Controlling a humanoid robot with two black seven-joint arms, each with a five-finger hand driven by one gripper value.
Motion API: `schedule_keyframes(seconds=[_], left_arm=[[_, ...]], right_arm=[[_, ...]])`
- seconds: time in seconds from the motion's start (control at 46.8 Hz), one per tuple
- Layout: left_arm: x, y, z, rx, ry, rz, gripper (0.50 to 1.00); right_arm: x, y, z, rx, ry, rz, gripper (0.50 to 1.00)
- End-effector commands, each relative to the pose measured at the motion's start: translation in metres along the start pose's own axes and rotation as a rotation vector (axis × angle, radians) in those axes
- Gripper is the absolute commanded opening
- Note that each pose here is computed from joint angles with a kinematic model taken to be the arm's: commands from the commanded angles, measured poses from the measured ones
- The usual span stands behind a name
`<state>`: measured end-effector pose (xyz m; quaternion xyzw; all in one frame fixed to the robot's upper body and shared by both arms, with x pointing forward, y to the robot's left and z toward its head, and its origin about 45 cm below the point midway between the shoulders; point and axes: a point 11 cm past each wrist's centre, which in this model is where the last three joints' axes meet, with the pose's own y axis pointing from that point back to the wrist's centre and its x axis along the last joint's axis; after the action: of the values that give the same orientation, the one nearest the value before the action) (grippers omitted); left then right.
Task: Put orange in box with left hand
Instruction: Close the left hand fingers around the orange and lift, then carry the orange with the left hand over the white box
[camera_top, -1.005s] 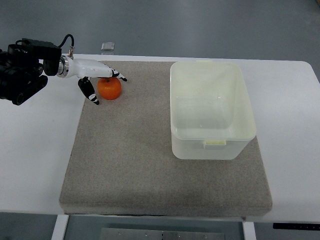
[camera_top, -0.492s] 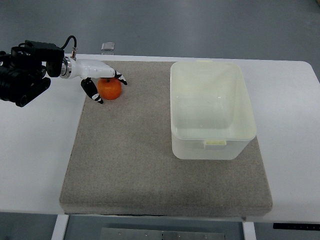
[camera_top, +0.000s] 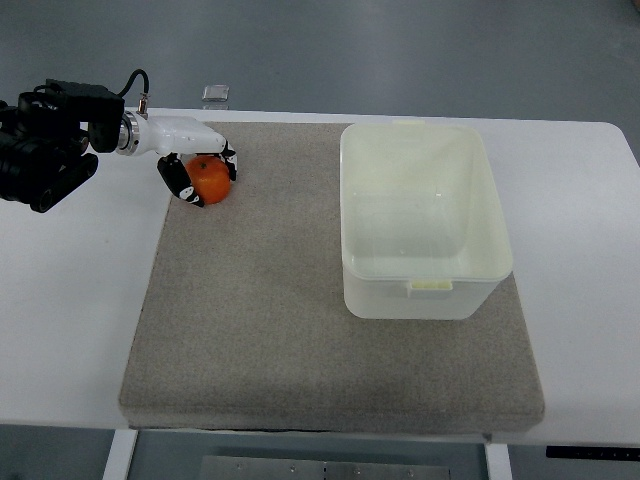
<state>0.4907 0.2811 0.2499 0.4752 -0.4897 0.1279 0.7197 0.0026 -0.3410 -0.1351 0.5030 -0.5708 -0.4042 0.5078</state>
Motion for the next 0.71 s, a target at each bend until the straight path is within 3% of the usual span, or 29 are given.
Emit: schedule_keyframes(seconds=[0.0,0.299,0.684], left_arm=[[0.004,0.000,0.000,-0.002,0.010,0.019,0.500],[0.034,0.012,-0.014,0.032,0.116,0.150,0.500],[0.070,0.014,0.000,-0.004,0.082,0.202,0.500]], right_arm=[[0.000,0.000,0.000,0.000,0.000,0.000,0.926],[0.000,0.000,0.000,0.000,0.000,0.000,0.926],[0.000,0.000,0.000,0.000,0.000,0.000,0.926]])
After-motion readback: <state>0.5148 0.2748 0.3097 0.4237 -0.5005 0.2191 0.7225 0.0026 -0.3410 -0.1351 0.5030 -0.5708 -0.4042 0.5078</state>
